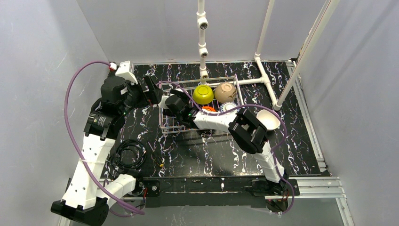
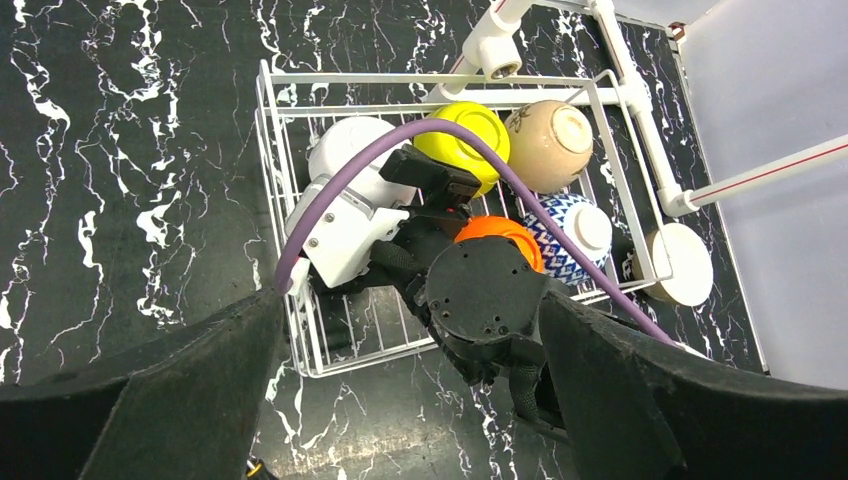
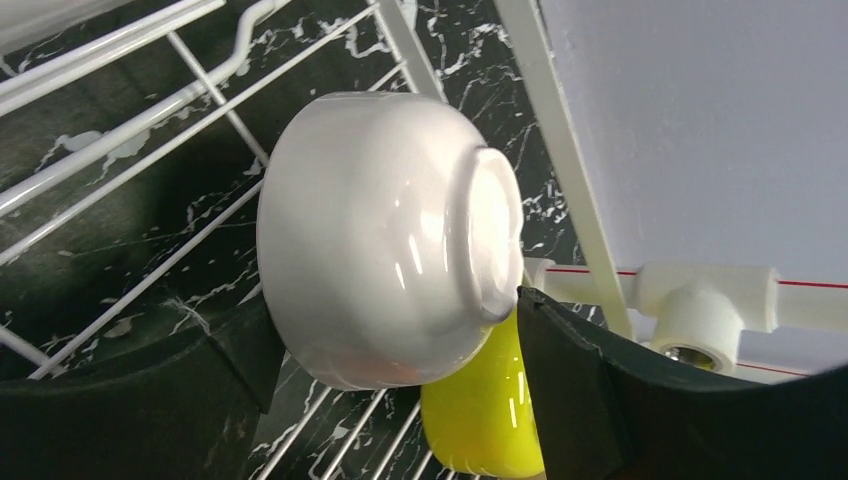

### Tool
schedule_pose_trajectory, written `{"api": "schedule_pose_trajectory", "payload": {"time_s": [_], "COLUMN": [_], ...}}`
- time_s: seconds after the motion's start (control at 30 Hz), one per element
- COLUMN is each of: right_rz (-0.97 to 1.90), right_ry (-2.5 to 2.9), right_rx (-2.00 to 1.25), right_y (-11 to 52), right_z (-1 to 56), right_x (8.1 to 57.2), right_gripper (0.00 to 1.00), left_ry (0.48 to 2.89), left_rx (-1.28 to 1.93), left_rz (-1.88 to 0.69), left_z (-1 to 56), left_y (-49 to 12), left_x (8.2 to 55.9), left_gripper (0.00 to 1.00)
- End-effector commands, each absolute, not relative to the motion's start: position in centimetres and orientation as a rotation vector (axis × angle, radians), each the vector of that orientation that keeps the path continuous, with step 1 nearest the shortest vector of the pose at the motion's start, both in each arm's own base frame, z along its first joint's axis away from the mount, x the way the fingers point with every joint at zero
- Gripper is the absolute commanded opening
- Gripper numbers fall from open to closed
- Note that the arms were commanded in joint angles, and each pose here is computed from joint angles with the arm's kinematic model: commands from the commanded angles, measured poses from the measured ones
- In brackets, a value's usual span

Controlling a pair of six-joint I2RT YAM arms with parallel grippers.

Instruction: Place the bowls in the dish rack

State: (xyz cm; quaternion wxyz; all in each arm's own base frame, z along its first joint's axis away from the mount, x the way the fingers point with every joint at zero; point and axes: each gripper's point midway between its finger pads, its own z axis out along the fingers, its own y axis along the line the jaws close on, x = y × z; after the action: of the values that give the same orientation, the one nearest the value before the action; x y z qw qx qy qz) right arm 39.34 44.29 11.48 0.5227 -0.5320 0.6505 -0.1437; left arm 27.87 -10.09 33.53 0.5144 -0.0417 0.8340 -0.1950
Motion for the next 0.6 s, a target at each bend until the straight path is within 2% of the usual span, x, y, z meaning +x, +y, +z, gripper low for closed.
{"api": "schedule_pose_trajectory", "payload": {"time_s": [0.0, 0.1, 0.57], "right_rz": [-0.221, -0.183, 0.002], "right_ry": [1.552, 1.592, 1.754], "right_rx": [-1.186, -1.203, -1.183], "right_y": [45.3, 45.3, 43.6], "right_z": [16.3, 16.5, 18.7], "right_x": [39.1, 38.5, 35.1], "right_gripper": [0.93, 0.99, 0.99], "left_ry": [1.987, 1.988, 1.967], "left_rx": [-0.070, -0.067, -0.041], "left_rz": [-0.484, -0.486, -0.506], "left_z": [34.4, 34.4, 35.0], "left_y": [-10.3, -10.4, -10.9], "left_x": [27.7, 27.8, 28.3], "left_gripper": [0.98, 0.98, 0.98]}}
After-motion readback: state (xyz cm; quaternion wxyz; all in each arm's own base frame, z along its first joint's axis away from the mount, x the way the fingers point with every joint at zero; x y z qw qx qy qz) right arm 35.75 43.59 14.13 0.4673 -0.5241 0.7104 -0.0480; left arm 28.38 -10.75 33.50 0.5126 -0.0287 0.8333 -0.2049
